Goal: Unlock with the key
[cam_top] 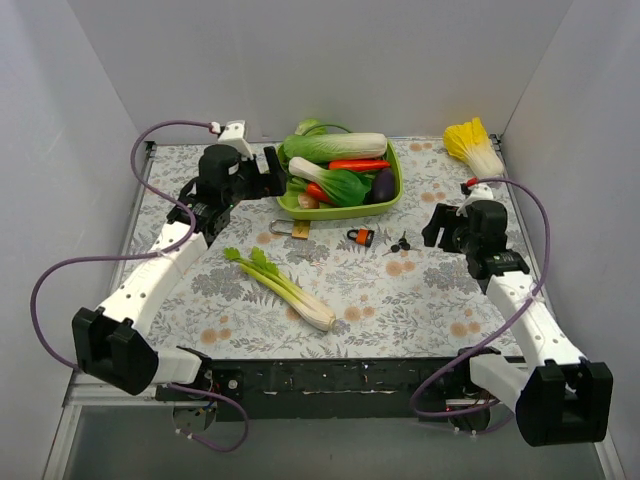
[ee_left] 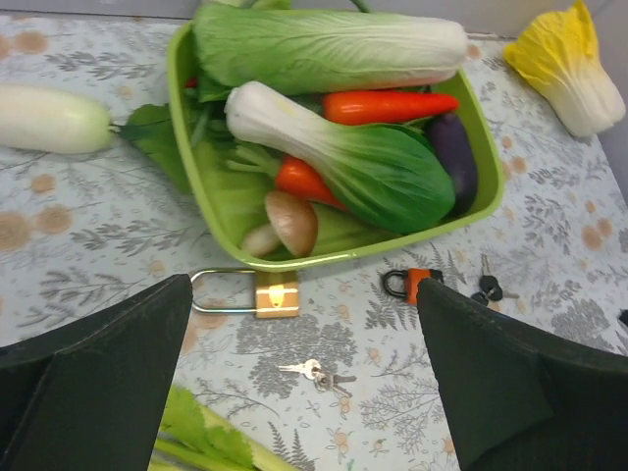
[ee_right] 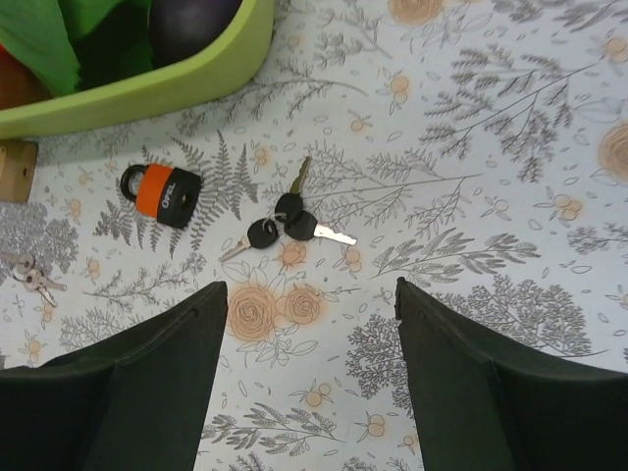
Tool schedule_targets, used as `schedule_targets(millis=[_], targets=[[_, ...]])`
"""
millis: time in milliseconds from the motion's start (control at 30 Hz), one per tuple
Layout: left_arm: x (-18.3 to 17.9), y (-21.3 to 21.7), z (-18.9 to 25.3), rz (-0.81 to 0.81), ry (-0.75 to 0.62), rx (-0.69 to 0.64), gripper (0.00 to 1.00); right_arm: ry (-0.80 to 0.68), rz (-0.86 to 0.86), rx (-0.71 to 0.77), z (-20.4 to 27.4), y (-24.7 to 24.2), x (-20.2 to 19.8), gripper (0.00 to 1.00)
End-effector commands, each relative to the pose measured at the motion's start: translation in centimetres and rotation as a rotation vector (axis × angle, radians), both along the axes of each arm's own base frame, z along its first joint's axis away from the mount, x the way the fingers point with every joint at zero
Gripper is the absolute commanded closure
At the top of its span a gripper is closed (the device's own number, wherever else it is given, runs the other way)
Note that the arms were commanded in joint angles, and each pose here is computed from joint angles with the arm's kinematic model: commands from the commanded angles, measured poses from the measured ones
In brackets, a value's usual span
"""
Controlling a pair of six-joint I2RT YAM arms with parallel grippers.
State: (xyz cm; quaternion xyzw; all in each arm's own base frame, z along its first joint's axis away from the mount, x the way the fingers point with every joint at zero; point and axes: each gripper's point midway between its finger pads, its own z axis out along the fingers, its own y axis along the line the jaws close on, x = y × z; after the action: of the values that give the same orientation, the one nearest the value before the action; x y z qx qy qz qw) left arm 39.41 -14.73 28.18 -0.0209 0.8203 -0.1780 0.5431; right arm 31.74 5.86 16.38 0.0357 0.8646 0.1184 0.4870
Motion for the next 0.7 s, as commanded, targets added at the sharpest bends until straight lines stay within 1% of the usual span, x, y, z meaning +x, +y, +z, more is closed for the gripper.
schedule_targets(millis=[0, 33, 67, 100, 167, 200, 267, 333, 400, 467, 667], targets=[[-0.5, -1.8, -0.8, -0.052, 0.044, 0.044, 0.02, 0.098, 0.092, 0.084, -1.7, 2.6, 0.5, 0.26], [-0.5, -2.4, -1.2, -0.08, 0.04, 0.024, 0.02, 0.107, 0.101, 0.092, -2.0, 3.1, 0.7, 0.27], [-1.1, -2.7, -3.1, -0.098, 0.079, 0.025, 0.02, 0.135, 0.106, 0.096, -3.0, 3.5, 0.9, 0.27], [-1.6, -3.6, -3.8, -0.151, 0.097, 0.002, 0.02, 0.148, 0.118, 0.096, -3.5, 4.1, 0.9, 0.27], [-2.2, -4.3, -5.3, -0.188, 0.128, -0.023, 0.02, 0.149, 0.124, 0.12, -4.1, 4.7, 1.4, 0.27], [-2.6, -5.1, -5.4, -0.225, 0.139, -0.046, 0.02, 0.174, 0.131, 0.125, -5.1, 5.1, 1.5, 0.27], [-2.9, -5.9, -5.2, -0.258, 0.141, -0.079, 0.02, 0.17, 0.122, 0.134, -5.5, 5.3, 2.4, 0.28], [-3.2, -6.4, -5.0, -0.289, 0.13, -0.096, 0.02, 0.197, 0.115, 0.133, -6.7, 5.4, 3.1, 0.3], [-3.2, -6.3, -5.4, -0.282, 0.133, -0.091, 0.02, 0.223, 0.114, 0.132, -7.5, 5.5, 3.7, 0.33], [-3.0, -6.0, -5.3, -0.27, 0.127, -0.082, 0.02, 0.199, 0.122, 0.136, -7.5, 5.8, 5.1, 0.35], [-3.0, -6.2, -5.8, -0.28, 0.138, -0.085, 0.02, 0.236, 0.122, 0.12, -9.1, 6.1, 7.3, 0.39]])
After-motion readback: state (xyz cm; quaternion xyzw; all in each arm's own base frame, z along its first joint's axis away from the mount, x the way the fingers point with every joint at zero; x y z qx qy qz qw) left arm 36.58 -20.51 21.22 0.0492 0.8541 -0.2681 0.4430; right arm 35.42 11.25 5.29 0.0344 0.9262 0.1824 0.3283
